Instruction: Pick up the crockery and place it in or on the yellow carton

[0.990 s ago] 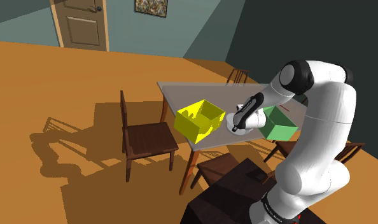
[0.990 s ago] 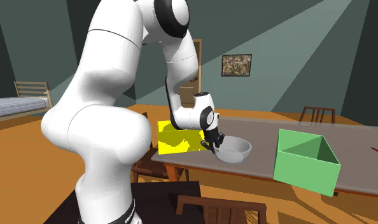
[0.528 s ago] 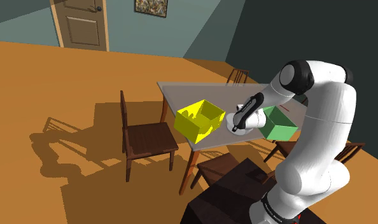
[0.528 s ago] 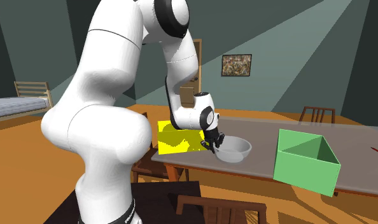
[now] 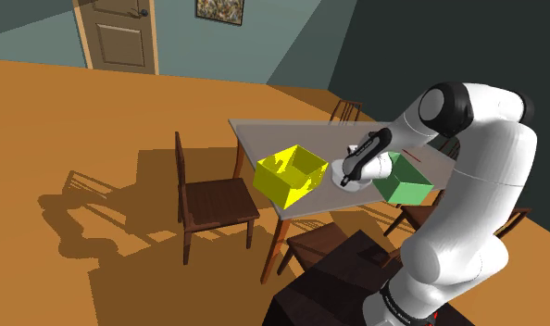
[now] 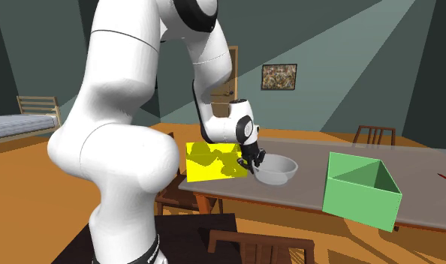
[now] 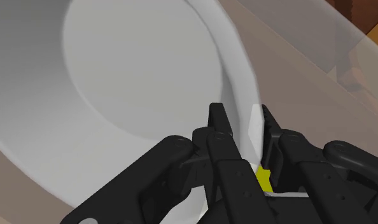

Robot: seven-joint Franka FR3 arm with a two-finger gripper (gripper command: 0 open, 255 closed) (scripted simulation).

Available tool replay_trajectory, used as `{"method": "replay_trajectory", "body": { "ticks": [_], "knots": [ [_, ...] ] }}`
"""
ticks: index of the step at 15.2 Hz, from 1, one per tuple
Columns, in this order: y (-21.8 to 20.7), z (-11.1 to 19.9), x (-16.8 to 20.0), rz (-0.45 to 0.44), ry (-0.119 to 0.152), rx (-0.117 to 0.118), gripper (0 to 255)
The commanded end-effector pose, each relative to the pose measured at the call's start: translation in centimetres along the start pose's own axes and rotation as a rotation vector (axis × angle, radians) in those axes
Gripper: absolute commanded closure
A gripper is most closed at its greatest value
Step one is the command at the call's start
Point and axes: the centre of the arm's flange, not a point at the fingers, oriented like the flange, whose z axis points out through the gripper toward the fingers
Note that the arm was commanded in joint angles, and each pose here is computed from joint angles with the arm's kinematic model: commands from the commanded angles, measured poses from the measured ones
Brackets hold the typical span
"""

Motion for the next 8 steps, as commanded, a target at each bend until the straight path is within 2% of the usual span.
{"method": "replay_trajectory", "body": {
  "ticks": [1,8],
  "knots": [
    [0.3,-0.9,0.2,0.000,0.001,-0.001,255],
    [1.4,-4.4,0.8,0.000,0.001,-0.001,255]
  ]
}}
